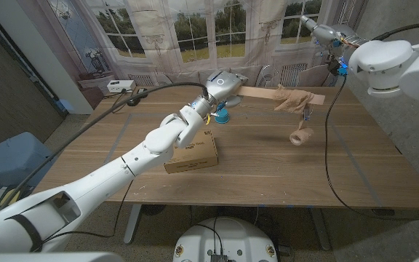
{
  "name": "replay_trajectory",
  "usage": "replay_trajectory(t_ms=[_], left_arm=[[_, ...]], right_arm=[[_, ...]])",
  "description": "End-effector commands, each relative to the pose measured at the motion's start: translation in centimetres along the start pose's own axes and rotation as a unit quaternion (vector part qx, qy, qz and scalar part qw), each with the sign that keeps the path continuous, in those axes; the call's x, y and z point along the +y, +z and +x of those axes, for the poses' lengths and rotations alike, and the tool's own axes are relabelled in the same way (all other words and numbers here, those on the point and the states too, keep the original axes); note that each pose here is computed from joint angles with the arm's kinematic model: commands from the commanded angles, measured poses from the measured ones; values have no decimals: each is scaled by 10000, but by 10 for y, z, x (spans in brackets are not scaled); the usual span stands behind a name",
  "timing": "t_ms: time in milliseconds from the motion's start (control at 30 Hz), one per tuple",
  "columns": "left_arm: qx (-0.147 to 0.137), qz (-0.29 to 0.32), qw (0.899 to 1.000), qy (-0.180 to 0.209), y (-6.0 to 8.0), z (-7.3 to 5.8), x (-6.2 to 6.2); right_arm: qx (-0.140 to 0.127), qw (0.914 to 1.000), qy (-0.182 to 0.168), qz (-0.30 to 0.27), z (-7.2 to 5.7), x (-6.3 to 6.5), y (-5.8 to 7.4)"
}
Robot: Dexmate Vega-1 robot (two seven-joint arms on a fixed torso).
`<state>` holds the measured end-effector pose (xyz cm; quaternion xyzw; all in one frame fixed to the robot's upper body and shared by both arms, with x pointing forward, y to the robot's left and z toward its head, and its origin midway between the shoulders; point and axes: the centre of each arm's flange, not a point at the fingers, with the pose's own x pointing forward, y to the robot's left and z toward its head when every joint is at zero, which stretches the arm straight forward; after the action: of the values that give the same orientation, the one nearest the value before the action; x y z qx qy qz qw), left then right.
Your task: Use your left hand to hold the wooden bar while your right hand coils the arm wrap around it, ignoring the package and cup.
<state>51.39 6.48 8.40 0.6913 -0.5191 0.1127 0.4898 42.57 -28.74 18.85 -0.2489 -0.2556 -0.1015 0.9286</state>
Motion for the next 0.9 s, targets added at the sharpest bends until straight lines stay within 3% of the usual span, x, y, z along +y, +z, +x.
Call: replay_trajectory(t_ms=[33,300,467,900], left_arm=[[319,-216,9918,-1221,-4,-7,4],[549,-249,9796,-1918,-8,-19,10],[763,-274,9649,-2500,-11,-25,11],[1157,-59,9320,-3435,-10,-38,14]], right_arm=[[-1172,9866,-745,854,-38,23,-39],[-1496,9777,-1034,1047,-41,24,-36],[-1638,9735,-1132,1129,-42,24,-33],[-1992,9636,-1298,1225,-42,24,-24]])
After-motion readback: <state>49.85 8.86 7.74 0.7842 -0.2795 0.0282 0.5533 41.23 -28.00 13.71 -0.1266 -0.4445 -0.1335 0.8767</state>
